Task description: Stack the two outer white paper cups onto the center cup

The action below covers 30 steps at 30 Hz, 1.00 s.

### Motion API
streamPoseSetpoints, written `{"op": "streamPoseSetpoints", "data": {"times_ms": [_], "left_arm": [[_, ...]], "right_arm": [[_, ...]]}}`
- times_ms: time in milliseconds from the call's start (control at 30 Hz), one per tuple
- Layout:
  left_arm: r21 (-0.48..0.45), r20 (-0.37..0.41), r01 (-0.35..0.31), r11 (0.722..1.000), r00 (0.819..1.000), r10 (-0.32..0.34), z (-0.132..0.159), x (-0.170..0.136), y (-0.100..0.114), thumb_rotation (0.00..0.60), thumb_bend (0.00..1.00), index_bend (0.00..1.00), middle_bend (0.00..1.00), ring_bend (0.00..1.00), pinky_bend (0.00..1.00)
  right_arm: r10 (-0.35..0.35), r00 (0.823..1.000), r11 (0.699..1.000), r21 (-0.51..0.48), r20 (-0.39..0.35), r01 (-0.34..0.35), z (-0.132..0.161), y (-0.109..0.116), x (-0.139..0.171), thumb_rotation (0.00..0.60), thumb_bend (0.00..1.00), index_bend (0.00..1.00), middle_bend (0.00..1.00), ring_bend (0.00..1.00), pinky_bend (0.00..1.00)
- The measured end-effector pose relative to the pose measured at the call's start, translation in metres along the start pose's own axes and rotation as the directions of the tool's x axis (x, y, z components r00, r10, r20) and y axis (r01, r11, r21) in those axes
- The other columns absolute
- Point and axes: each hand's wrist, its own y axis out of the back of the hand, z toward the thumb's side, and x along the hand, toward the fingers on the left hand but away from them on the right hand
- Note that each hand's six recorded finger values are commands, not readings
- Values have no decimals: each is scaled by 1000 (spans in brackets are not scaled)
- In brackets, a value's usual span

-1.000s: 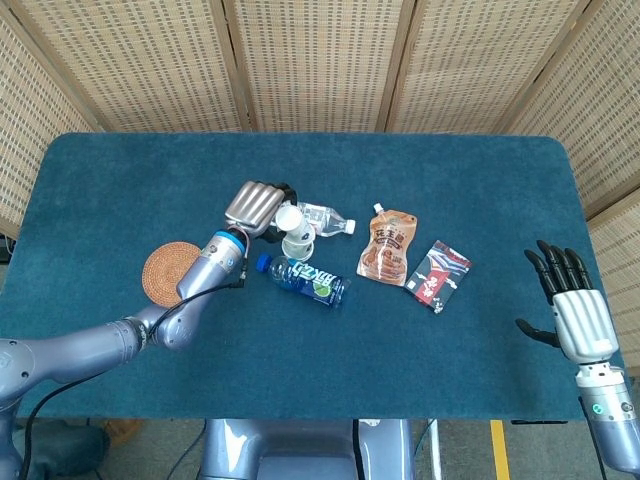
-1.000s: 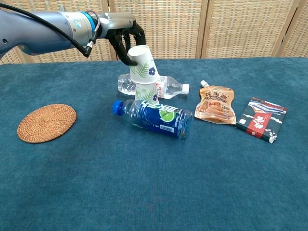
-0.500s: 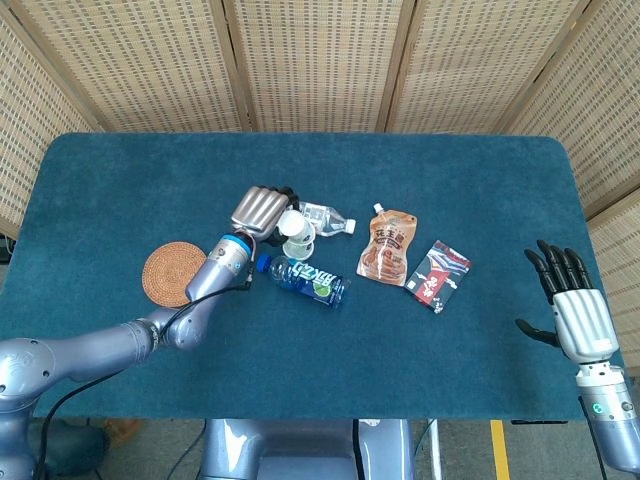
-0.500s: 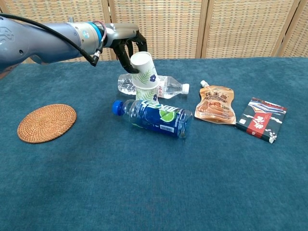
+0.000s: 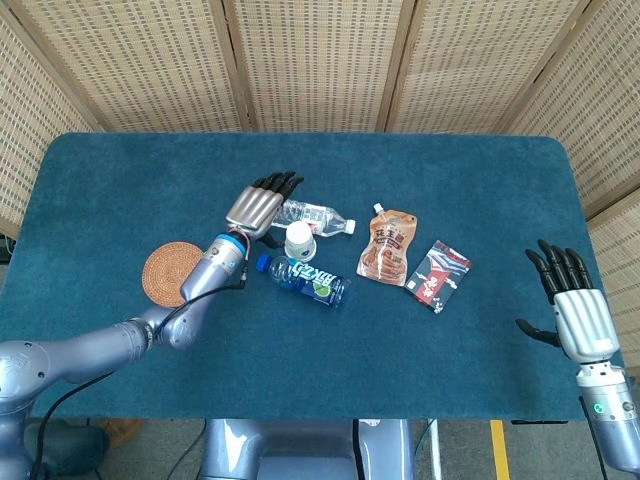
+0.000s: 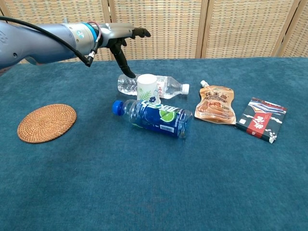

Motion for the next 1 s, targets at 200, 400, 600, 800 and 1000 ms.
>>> {"op": "streamPoseSetpoints", "data": {"times_ms": [200,400,600,800,1000], "left_arm": [[-20,-17,-74,997,997,74,-20,-16,21,600,0,0,0,0,0],[-24,-92,-181,983,980,178,-67,-63,40,600,0,0,0,0,0],[-11,-229,-231,973,948,223,-130,-148,26,600,0,0,0,0,0],[-7,-317,-215,977,927,202,-162,-233,-8,600,0,0,0,0,0],[-30,-336,-217,976,921,195,-167,-280,-30,600,0,0,0,0,0]], "right_arm": [[2,1000,1000,3,-1,-2,0,-1,0,600,0,91,0,0,0],[-5,1000,1000,18,4,4,0,0,0,600,0,90,0,0,0],[-5,1000,998,57,23,4,-1,-1,2,600,0,53,0,0,0],[4,999,995,96,50,-9,3,-1,6,600,0,32,0,0,0],[34,997,992,119,72,-43,5,-4,10,600,0,0,0,0,0]]}}
